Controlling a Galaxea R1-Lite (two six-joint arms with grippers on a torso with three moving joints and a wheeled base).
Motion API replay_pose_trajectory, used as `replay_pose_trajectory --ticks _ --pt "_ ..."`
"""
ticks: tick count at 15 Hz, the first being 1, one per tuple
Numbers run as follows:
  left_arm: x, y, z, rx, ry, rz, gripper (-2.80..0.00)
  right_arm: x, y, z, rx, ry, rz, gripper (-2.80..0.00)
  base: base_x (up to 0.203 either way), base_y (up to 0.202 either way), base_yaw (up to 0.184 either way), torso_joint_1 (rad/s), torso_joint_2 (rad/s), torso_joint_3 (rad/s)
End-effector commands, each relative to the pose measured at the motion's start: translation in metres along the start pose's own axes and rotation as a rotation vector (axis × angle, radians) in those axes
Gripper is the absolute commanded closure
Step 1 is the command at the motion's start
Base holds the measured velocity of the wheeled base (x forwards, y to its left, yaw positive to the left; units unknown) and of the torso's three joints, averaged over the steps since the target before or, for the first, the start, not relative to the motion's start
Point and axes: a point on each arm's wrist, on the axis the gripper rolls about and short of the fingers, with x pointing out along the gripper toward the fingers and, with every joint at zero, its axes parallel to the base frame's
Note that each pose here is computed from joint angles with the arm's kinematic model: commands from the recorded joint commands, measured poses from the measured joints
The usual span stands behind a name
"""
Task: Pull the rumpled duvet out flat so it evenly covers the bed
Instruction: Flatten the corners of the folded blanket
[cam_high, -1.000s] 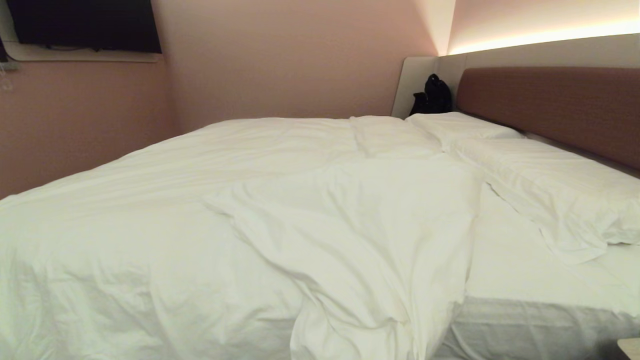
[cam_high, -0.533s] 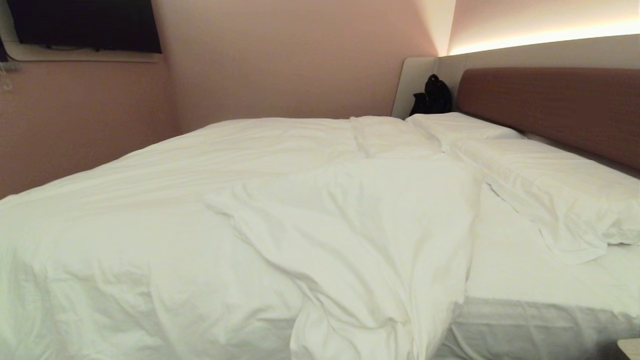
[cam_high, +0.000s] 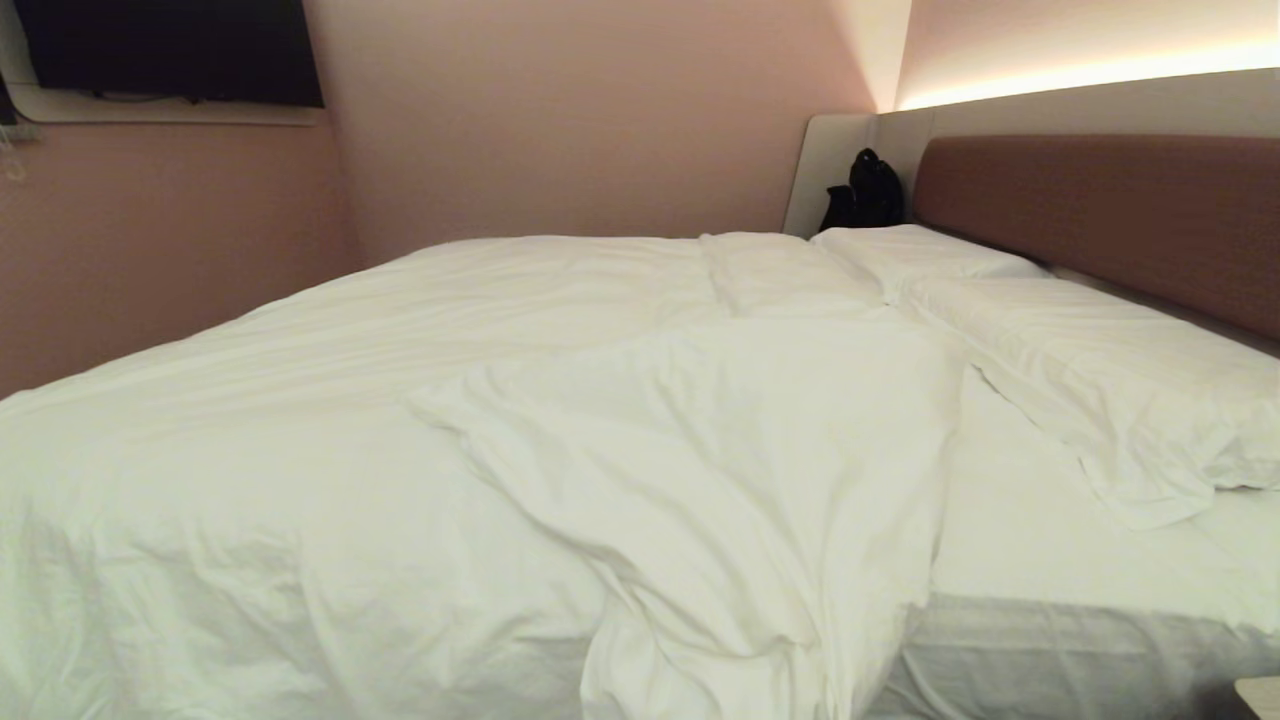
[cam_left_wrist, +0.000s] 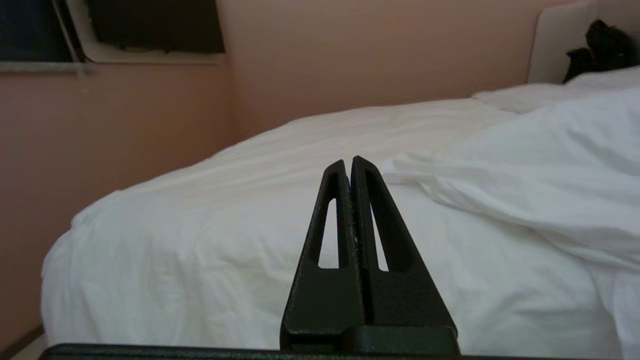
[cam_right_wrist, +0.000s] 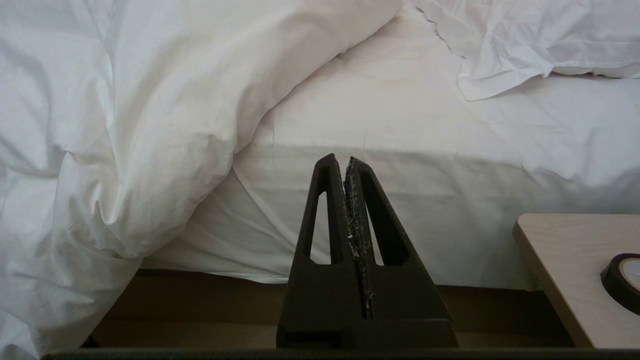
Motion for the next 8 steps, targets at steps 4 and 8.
replay_pose_trajectory --ticks 4,8 --pt "0.006 -0.012 -0.063 0.010 0.172 -0.094 0.00 0.000 0.000 0.000 0.001 -0.001 0.000 0.00 0.000 0.000 0.000 0.000 0.00 0.000" --pt "0.004 -0.013 -0.070 0.007 0.247 -0.100 0.00 0.000 0.000 0.000 0.000 0.000 0.002 0.00 0.000 0.000 0.000 0.000 0.00 0.000"
